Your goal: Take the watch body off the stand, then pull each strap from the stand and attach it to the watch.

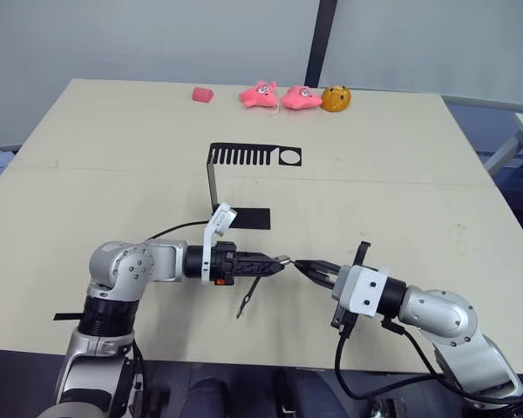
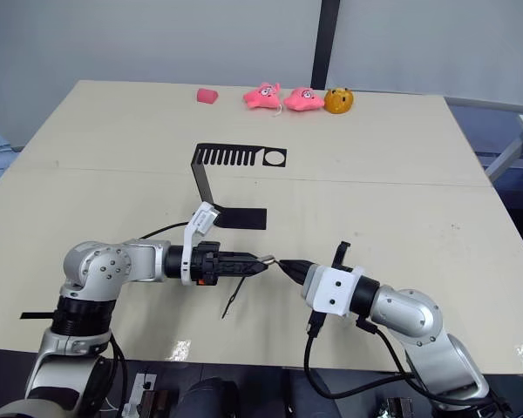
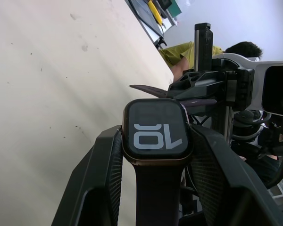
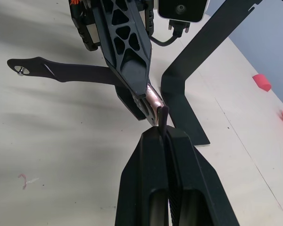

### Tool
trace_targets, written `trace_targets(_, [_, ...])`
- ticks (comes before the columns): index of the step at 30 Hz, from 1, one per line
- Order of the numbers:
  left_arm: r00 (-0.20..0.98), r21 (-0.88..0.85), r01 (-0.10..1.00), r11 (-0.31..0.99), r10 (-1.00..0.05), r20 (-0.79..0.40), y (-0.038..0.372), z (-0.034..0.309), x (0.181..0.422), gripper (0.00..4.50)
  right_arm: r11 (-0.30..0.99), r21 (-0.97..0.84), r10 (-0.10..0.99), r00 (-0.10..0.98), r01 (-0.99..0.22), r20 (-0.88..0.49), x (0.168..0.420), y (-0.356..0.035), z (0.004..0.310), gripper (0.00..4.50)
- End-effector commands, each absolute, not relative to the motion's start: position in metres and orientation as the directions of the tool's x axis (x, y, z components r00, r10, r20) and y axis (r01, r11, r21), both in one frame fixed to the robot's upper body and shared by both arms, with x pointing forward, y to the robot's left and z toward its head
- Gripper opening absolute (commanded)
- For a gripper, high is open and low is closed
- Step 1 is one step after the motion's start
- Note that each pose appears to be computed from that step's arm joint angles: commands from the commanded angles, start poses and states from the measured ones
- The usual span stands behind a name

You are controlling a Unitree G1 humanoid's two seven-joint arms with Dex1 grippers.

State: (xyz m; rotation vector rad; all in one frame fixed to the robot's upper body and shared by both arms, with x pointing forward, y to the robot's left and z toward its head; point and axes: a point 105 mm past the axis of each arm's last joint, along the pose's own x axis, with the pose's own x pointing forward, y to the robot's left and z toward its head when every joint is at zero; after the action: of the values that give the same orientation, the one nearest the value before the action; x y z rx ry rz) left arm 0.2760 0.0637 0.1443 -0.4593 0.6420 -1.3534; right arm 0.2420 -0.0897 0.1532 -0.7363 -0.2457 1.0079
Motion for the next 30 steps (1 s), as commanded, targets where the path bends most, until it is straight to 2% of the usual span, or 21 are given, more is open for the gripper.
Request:
trace_targets(1, [0.030, -0.620, 0.779, 0.098, -0.993, -0.118, 0.0523, 0.1583, 0.2666, 1.58, 0.323, -0.692, 0.850, 0.520, -0.646, -0.088, 0.2394, -0.0845, 0.1665, 0.00])
trace_targets(30, [0.025, -0.622, 0.777, 0.096, -0.992, -0.122, 0.0477, 0.1606, 0.2644, 1.58, 0.313, -0.717, 0.841, 0.533, -0.623, -0.096, 0.2444, -0.0821, 0.1645, 0.00])
